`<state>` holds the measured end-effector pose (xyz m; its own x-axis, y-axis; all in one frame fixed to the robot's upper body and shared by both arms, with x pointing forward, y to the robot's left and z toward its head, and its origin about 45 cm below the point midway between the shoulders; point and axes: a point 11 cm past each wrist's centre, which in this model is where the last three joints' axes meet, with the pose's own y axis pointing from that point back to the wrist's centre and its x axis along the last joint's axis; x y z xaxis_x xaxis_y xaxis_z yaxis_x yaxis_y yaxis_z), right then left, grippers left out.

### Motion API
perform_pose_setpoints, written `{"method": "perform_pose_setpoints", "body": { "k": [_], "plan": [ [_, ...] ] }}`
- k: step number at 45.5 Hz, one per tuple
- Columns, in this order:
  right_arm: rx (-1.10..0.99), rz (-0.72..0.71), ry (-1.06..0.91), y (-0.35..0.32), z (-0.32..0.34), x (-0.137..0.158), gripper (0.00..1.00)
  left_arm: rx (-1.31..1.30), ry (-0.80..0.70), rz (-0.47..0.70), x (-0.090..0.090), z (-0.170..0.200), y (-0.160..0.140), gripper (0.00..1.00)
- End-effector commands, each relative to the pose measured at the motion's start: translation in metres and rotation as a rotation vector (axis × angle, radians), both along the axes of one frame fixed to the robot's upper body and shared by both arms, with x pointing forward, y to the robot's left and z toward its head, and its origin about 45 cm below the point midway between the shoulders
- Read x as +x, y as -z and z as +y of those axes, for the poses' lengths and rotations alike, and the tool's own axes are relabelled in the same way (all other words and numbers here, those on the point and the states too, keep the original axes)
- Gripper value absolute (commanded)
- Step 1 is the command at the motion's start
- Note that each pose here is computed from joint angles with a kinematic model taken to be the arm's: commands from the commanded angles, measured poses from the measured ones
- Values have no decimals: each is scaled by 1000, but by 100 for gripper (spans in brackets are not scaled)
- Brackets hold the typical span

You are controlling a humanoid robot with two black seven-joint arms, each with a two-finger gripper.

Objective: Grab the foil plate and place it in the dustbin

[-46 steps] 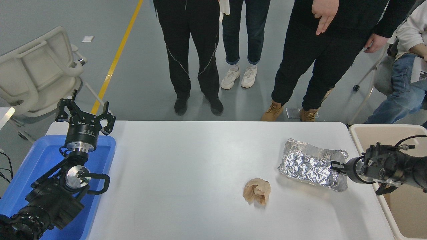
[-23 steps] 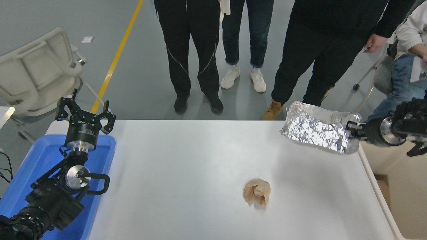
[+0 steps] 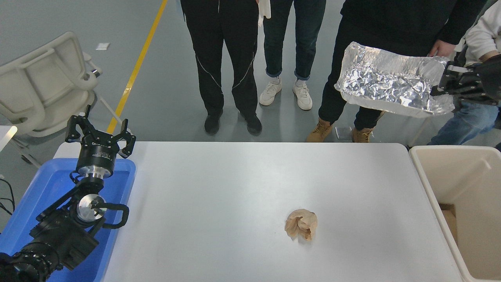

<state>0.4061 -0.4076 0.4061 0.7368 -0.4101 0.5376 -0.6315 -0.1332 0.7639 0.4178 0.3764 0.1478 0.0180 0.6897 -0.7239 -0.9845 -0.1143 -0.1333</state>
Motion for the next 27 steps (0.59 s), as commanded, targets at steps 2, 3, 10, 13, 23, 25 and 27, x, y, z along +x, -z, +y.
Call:
{"method": "perform_pose_setpoints", "body": {
  "k": [2,3,10,13,23,25,27],
  "plan": [
    [6,-16,-14,-18,-1,-4,0,0,-1,0,0,0,0,99],
    [5,-16,-13,-18,-2,-4,0,0,-1,0,0,0,0,99],
    [-15,-7,27,-6,-16,-3,0,0,-1,1,0,0,1,99],
    [-22,-8,68,3,-30,0,0,1,1,1,0,0,0,99],
    [-69,-79,317,30,-115,6,0,0,-1,0,0,0,0,99],
    [-61,-90,365,39,-129,6,0,0,-1,0,0,0,0,99],
    [-63,-101,414,47,-145,3,0,0,-1,0,0,0,0,99]
  ]
}}
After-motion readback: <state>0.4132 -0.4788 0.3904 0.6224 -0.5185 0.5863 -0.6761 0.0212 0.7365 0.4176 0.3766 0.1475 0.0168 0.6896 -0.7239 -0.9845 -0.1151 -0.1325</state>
